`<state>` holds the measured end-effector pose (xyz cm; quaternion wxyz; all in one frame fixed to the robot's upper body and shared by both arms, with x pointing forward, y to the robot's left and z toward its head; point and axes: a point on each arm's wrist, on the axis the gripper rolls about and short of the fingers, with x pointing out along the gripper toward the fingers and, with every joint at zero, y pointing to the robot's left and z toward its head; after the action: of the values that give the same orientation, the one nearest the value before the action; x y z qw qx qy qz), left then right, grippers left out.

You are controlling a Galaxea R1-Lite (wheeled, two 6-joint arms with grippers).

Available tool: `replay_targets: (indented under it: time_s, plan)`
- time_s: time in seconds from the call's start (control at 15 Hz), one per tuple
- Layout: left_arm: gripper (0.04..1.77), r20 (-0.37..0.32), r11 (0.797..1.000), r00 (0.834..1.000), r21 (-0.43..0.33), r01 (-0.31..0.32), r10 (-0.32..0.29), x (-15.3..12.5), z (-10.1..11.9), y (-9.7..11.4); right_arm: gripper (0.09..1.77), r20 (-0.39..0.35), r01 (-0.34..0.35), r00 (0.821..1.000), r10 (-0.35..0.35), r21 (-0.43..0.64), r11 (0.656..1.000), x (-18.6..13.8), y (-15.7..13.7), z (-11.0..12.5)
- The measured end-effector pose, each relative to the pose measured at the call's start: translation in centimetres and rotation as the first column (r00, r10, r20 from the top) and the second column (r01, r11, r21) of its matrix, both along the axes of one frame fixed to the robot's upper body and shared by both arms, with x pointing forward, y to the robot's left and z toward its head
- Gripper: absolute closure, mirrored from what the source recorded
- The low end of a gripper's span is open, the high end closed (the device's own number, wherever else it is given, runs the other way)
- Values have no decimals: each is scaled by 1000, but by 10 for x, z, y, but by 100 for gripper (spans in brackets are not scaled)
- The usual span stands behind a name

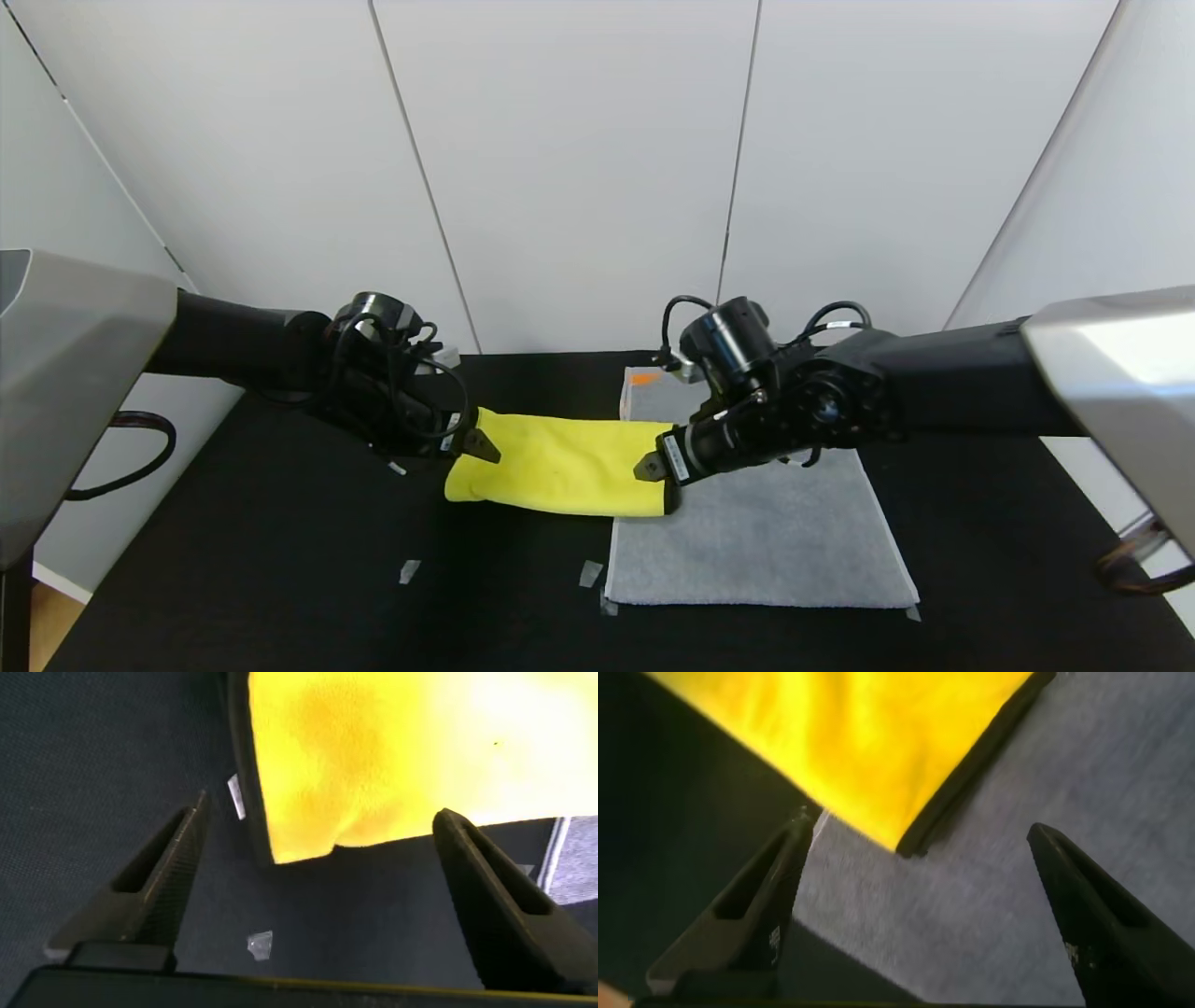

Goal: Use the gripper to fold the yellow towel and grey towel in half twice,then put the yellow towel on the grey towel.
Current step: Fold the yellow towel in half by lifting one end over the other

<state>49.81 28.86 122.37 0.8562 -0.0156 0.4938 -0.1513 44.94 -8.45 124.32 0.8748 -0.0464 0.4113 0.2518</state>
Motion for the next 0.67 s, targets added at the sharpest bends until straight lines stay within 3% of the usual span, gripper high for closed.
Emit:
replay_targets:
  time_s: [0.13, 0.27, 0.67]
  plan:
    - [13, 2, 1000, 1000, 1, 0, 0, 1, 1, 0, 18, -30, -37, 999, 38, 53, 998, -7, -25, 15]
    - [12, 3, 1000, 1000, 1, 1, -1, 2, 1, 0, 17, -24, -29, 999, 30, 77, 997, -10, -44, 28]
    - [11, 4, 1000, 1000, 1, 0, 0, 5, 0, 0, 16, -12, -33, 999, 34, 137, 990, -12, -71, 46]
